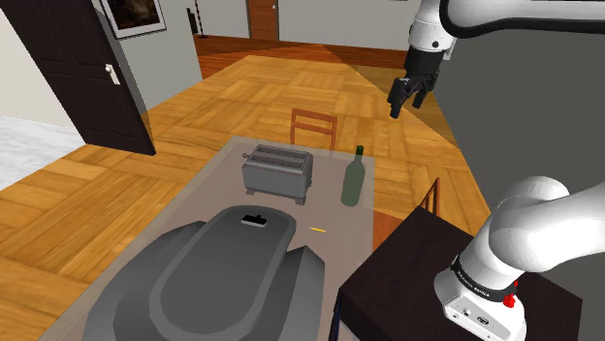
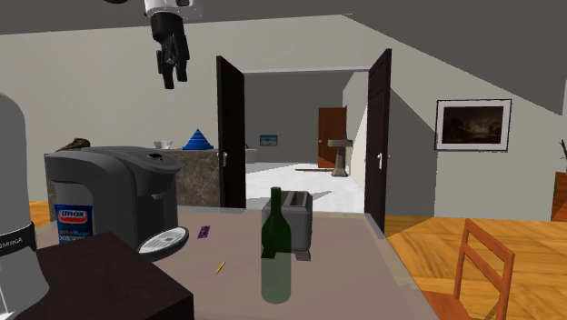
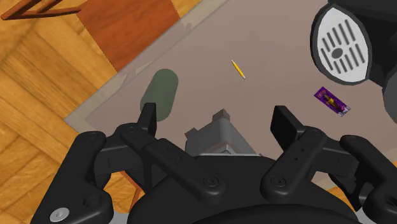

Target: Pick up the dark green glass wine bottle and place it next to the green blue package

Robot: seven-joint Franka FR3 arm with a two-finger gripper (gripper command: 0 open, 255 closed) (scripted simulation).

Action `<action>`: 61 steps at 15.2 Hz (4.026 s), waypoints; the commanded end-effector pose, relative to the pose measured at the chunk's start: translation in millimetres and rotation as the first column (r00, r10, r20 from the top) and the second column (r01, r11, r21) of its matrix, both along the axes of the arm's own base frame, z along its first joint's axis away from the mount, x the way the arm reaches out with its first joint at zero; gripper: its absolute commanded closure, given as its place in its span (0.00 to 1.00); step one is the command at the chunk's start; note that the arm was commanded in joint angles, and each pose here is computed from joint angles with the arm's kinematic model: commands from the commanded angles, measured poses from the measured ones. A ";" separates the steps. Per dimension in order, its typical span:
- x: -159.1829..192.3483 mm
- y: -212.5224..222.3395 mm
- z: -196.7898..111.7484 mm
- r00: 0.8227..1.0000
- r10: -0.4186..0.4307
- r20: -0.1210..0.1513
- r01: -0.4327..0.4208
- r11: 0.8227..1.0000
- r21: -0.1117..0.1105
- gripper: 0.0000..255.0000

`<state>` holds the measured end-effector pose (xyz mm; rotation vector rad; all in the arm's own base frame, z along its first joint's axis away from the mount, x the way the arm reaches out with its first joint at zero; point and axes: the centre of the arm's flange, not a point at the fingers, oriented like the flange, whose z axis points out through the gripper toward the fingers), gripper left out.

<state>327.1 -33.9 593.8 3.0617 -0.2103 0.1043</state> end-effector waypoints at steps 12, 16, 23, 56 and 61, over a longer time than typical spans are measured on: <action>85.0 -66.7 -102.0 0.998 0.047 -0.037 -0.046 0.999 0.009 0.00; 115.8 -89.7 -140.0 0.997 0.064 -0.050 -0.063 0.998 0.013 0.00; 169.2 -128.6 -207.7 0.993 0.093 -0.074 -0.092 0.996 0.020 0.00; 214.8 -163.2 -303.1 0.988 0.119 -0.094 -0.117 0.993 0.026 1.00; 214.8 -163.2 -276.7 0.988 0.119 -0.094 -0.117 0.993 0.026 1.00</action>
